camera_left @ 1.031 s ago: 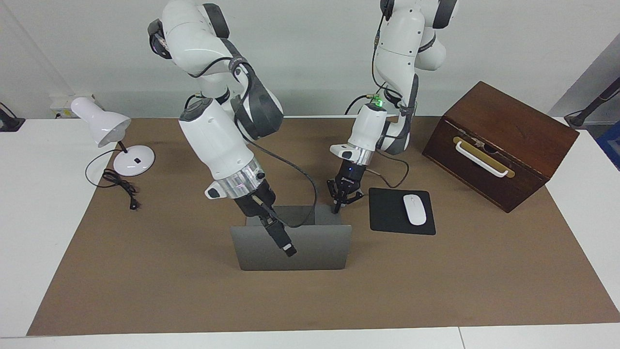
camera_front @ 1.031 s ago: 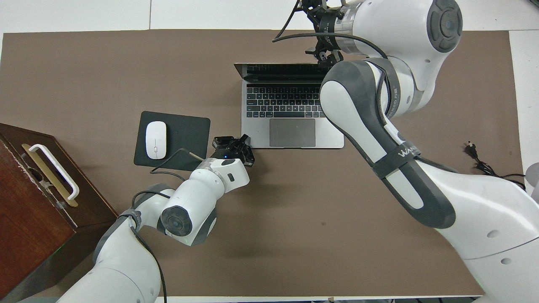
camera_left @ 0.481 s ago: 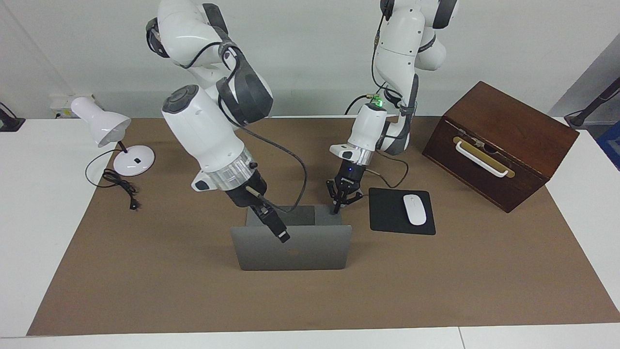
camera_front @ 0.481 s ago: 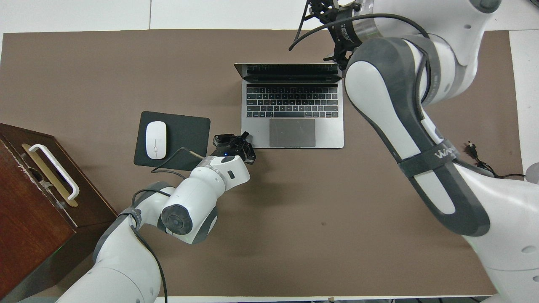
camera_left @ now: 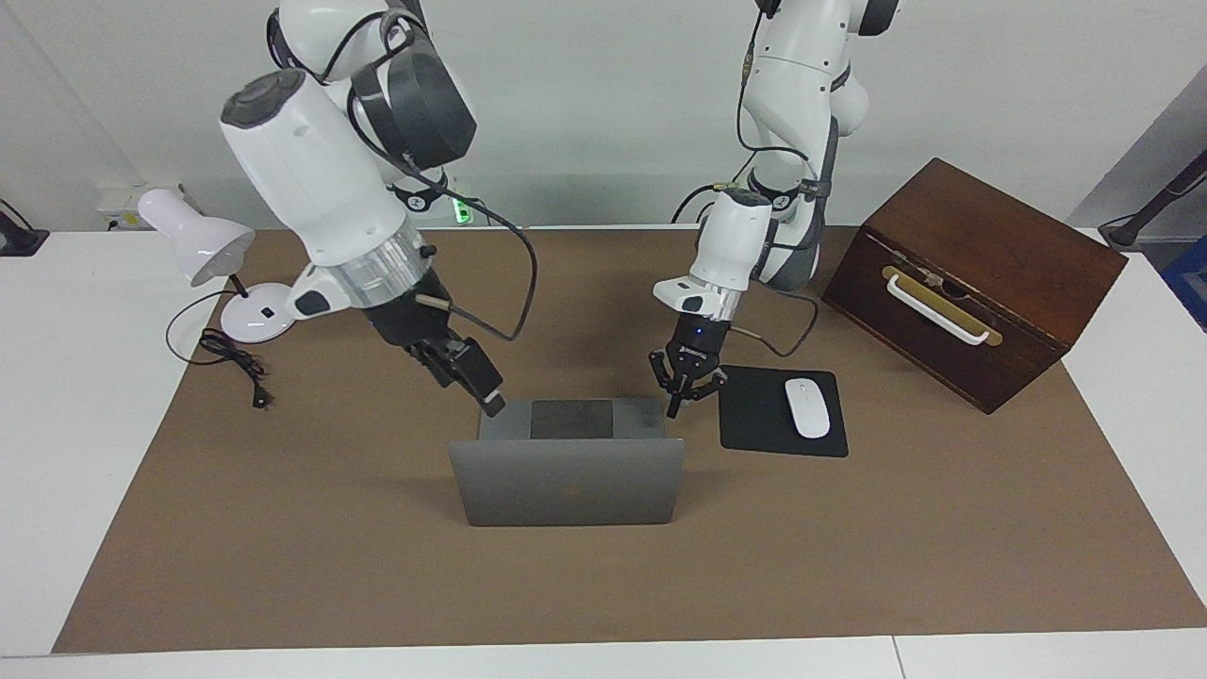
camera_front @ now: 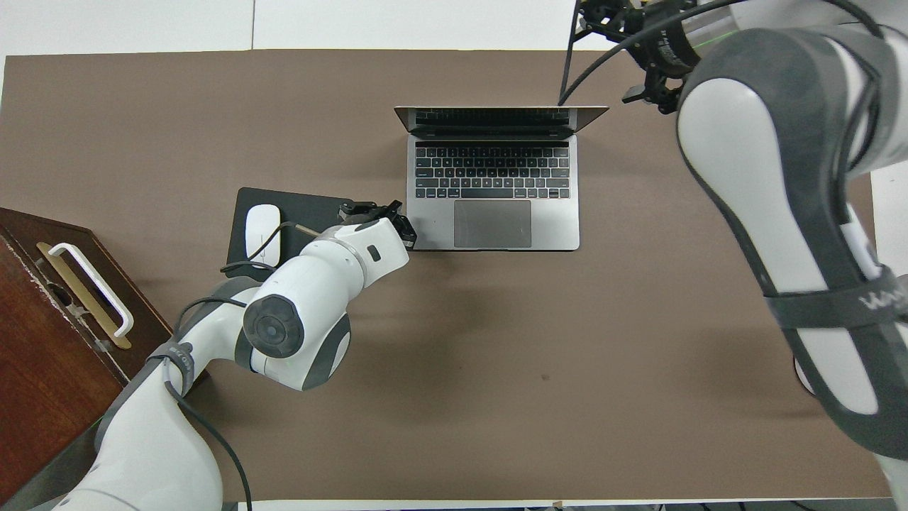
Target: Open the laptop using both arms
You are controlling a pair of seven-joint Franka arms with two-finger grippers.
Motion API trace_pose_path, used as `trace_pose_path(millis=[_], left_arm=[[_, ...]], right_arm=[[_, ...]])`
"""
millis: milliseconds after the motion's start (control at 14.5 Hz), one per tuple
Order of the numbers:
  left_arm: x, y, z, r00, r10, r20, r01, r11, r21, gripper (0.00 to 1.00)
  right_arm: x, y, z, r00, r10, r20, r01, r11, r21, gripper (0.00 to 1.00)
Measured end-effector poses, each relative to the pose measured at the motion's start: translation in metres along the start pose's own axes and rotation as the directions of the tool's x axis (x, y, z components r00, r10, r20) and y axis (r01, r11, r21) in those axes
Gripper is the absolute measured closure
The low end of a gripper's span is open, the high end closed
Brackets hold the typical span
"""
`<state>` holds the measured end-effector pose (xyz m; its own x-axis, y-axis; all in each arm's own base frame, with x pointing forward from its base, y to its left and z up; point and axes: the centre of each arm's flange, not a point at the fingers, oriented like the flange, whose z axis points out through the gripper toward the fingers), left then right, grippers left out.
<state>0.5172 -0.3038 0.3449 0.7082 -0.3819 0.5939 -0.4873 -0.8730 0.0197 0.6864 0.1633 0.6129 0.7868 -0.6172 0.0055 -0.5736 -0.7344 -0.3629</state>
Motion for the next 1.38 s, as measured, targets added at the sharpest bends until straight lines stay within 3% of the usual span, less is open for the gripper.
trace_pose_path(millis=[206,412,619,894,1031,1375], left_arm=[[0.035,-0.008,-0.027,0.994,-0.015,0.105,0.014,1.0,0.003,0.99],[0.065,-0.02,-0.053,0.979,-0.034,0.199,0.033,0.999,0.011,0.99],[0.083,-0.042,-0.076,0.952,-0.068,0.299,0.062,0.998,0.028,0.99],[0.09,-0.075,-0.11,0.908,-0.125,0.399,0.111,0.992,0.059,0.99],[0.09,-0.099,-0.133,0.883,-0.167,0.439,0.145,0.986,0.083,0.84],[0.082,-0.155,-0.199,0.843,-0.269,0.465,0.231,0.963,0.139,0.3]], right_arm=[[-0.004,0.016,-0.048,0.981,-0.191,-0.037,0.189,0.98,-0.056,0.0],[-0.002,0.034,-0.078,0.94,-0.341,-0.027,0.336,0.935,-0.109,0.0],[0.005,0.061,-0.114,0.856,-0.516,-0.025,0.506,0.847,-0.161,0.0],[0.021,0.13,-0.136,0.776,-0.631,-0.016,0.615,0.762,-0.202,0.0],[0.026,0.163,-0.13,0.779,-0.627,0.007,0.614,0.76,-0.214,0.0],[0.001,0.184,-0.102,0.839,-0.538,0.083,0.541,0.803,-0.251,0.0]])
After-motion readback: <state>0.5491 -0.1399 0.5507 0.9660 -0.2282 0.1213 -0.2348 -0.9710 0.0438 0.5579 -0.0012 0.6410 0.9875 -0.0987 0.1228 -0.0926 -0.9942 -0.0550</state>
